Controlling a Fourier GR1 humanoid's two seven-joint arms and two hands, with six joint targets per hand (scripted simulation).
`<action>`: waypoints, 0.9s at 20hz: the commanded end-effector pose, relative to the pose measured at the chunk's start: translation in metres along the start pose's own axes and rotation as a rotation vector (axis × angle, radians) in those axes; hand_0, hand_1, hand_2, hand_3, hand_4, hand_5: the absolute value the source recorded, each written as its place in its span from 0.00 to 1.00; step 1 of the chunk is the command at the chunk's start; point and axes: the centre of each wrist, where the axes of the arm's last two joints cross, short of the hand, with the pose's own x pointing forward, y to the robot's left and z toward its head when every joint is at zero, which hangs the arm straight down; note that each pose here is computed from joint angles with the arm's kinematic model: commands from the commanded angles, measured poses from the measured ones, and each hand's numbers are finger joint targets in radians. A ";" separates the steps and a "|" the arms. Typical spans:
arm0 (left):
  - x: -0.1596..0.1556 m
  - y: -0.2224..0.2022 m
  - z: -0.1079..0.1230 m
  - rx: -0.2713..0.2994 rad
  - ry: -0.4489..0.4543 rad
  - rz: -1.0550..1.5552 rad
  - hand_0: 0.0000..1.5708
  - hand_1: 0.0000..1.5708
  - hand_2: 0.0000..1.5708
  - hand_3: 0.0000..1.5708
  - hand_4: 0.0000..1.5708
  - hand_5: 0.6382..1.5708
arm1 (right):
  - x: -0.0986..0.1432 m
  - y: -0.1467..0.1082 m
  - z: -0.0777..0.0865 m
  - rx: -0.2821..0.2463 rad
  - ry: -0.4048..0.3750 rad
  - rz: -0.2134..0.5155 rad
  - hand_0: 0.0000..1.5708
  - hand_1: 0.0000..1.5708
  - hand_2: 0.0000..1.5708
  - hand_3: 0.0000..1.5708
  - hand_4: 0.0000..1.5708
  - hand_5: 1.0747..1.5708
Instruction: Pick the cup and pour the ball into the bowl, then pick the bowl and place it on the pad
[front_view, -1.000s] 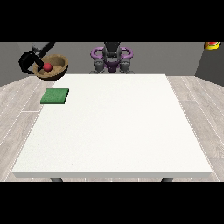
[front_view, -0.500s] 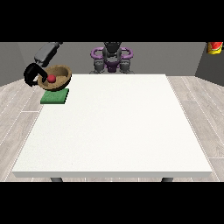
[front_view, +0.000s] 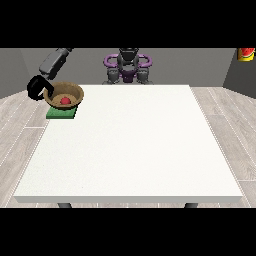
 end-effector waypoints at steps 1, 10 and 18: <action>-0.003 0.012 0.007 0.026 -0.008 -0.003 0.00 0.00 0.00 0.00 0.76 0.99 | -0.004 -0.019 0.003 -0.057 0.010 0.058 1.00 1.00 1.00 0.74 0.00 0.96; 0.016 0.034 0.012 0.029 -0.019 -0.030 0.00 0.00 0.00 0.00 0.75 0.99 | -0.011 0.005 0.000 -0.108 -0.061 -0.064 0.93 0.93 0.90 0.53 0.00 0.92; 0.017 0.028 0.006 0.010 -0.075 -0.015 0.00 0.00 0.00 0.00 0.76 1.00 | 0.019 0.012 -0.007 -0.103 -0.133 -0.028 0.59 0.59 0.70 0.66 0.10 0.88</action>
